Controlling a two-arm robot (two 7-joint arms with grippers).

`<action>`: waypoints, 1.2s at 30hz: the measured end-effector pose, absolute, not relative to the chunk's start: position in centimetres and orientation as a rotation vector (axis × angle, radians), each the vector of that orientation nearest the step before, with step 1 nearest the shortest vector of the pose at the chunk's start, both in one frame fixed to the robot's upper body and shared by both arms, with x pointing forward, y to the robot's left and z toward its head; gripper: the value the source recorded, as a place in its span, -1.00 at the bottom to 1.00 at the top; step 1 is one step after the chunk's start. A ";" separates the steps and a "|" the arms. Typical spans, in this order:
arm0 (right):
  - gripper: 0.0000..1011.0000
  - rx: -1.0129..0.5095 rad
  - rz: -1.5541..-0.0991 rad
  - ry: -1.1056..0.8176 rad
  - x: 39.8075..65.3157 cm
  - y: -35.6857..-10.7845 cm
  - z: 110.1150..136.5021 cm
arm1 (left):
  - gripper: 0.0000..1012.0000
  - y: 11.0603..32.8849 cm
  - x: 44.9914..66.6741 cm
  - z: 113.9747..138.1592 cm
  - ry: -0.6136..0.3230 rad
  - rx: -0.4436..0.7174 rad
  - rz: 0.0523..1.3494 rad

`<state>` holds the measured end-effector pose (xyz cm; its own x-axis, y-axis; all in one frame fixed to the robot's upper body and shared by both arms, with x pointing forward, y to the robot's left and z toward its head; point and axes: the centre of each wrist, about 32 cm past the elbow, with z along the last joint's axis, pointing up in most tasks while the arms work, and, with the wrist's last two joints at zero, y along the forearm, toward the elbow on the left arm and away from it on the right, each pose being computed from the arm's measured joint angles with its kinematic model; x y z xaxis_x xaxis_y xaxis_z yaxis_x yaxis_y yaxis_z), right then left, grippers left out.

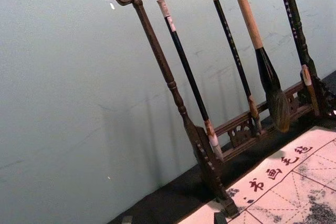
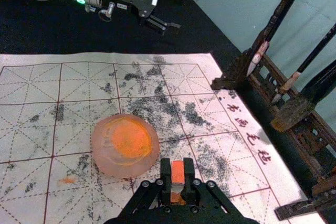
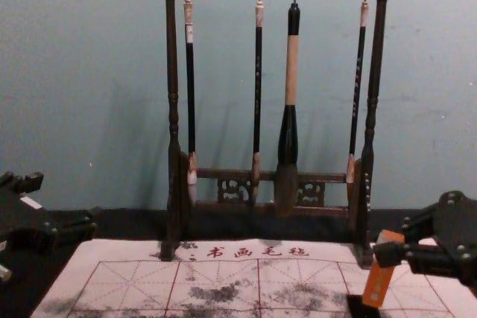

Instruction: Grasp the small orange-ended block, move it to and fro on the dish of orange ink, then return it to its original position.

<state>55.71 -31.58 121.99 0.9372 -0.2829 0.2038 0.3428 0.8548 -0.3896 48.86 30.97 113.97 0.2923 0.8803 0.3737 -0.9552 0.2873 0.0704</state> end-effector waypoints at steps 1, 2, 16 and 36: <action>-0.73 -0.435 -0.330 -0.140 55.8 -31.6 121.9 | 0.98 31.0 48.9 114.0 -0.285 0.305 1.248; -0.73 -0.435 -0.330 -0.138 55.9 -31.6 121.9 | 0.98 31.0 48.9 114.0 -0.285 0.305 1.248; -0.73 -0.435 -0.321 -0.126 57.0 -31.2 121.1 | 0.98 31.0 48.9 114.0 -0.285 0.304 1.248; -0.73 -0.454 -0.303 -0.111 58.0 -30.8 120.1 | 0.98 31.0 48.9 114.0 -0.285 0.305 1.248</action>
